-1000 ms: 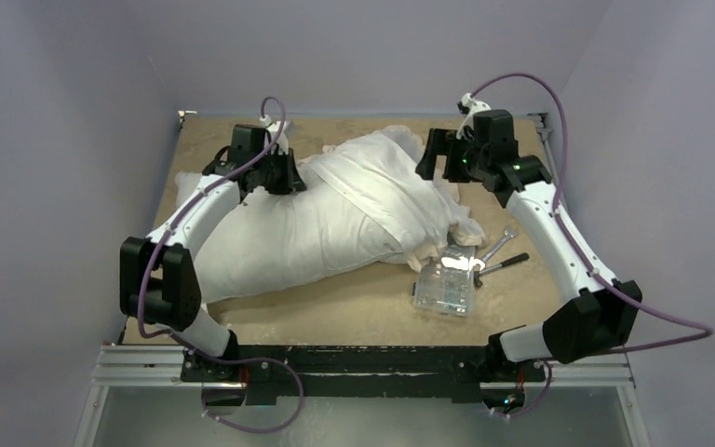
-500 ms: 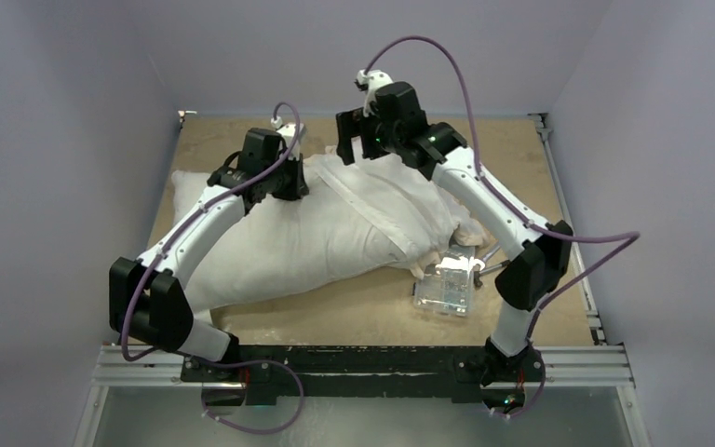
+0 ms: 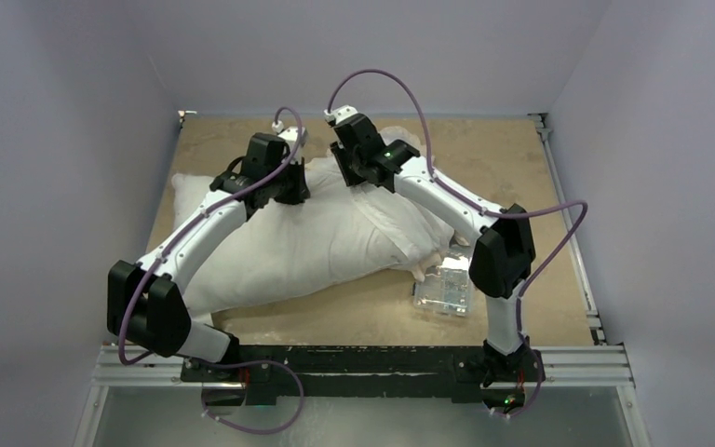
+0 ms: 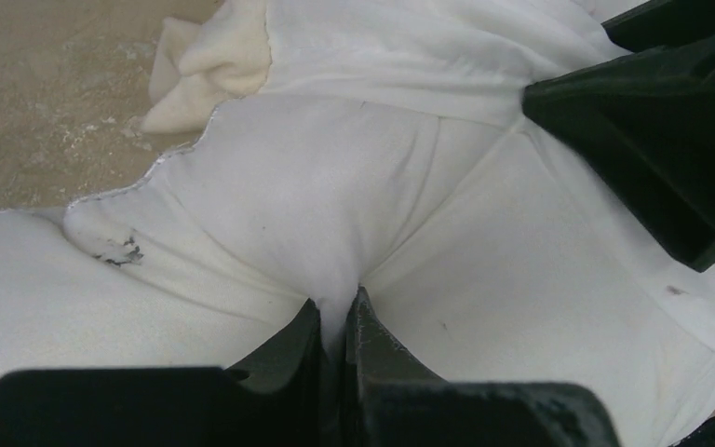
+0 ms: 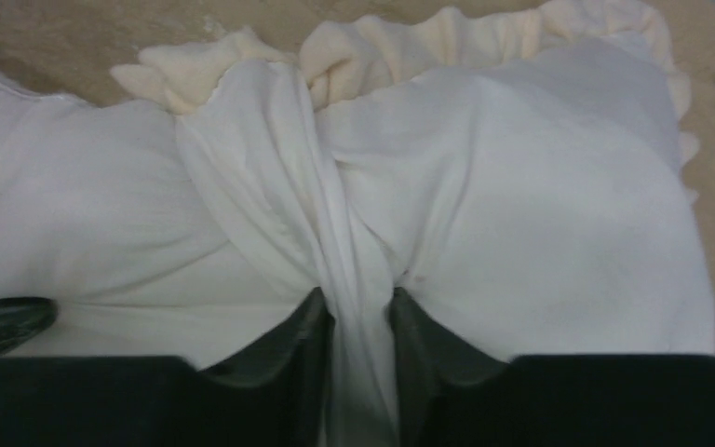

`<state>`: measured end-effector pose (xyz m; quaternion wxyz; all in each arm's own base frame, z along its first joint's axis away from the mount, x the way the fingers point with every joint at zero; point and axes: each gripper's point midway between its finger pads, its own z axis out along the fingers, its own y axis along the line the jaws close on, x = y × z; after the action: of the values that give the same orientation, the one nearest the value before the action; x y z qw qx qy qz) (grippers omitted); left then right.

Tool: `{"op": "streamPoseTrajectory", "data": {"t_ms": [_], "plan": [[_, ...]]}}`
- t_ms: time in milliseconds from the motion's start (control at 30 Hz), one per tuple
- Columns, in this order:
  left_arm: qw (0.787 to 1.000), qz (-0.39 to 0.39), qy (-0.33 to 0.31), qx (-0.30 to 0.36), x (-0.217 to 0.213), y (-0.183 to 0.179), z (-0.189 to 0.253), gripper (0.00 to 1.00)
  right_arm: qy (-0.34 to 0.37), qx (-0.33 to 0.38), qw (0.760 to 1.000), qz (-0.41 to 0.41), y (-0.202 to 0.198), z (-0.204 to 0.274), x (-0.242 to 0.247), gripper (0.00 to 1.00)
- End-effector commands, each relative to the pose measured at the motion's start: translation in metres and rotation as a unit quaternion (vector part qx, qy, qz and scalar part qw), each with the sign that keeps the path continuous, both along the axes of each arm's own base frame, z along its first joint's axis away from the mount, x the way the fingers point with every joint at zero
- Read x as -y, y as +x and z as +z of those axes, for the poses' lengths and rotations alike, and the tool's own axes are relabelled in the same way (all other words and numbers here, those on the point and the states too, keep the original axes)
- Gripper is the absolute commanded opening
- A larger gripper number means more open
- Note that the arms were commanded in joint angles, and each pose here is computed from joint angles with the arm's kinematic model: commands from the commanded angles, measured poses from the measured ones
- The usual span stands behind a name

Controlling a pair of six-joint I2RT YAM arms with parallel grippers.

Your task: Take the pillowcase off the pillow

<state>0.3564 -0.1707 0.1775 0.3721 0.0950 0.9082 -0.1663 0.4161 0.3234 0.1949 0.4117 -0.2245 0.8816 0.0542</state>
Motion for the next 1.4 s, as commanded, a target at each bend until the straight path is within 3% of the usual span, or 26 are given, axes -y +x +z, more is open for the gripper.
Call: {"op": "streamPoseTrajectory", "data": {"t_ms": [0,67,167,400,600,933,1367], "plan": [[1.000,0.017,0.004,-0.009,-0.007,-0.015,0.002,0.00,-0.081,0.019,0.994,-0.068,-0.001,0.001,0.052,0.21],[0.999,0.026,0.012,-0.016,-0.012,-0.019,-0.002,0.00,-0.098,0.035,0.991,-0.086,0.002,0.009,0.065,0.07],[0.998,0.047,0.028,-0.023,-0.022,-0.023,-0.006,0.00,-0.090,0.053,0.988,-0.114,0.008,0.030,0.085,0.00],[0.996,0.078,0.043,-0.027,-0.038,-0.037,-0.007,0.00,0.020,0.067,0.981,-0.181,0.023,0.083,0.141,0.00],[0.994,0.093,0.051,-0.034,-0.047,-0.046,-0.012,0.00,0.069,0.084,0.972,-0.208,0.026,0.109,0.171,0.00],[0.989,0.129,0.075,-0.023,-0.066,-0.055,-0.007,0.00,0.101,0.063,0.960,-0.254,0.023,0.092,0.217,0.00],[0.981,0.172,0.079,0.041,-0.088,-0.056,0.046,0.00,0.117,0.052,0.936,-0.327,0.028,0.080,0.286,0.00]]}}
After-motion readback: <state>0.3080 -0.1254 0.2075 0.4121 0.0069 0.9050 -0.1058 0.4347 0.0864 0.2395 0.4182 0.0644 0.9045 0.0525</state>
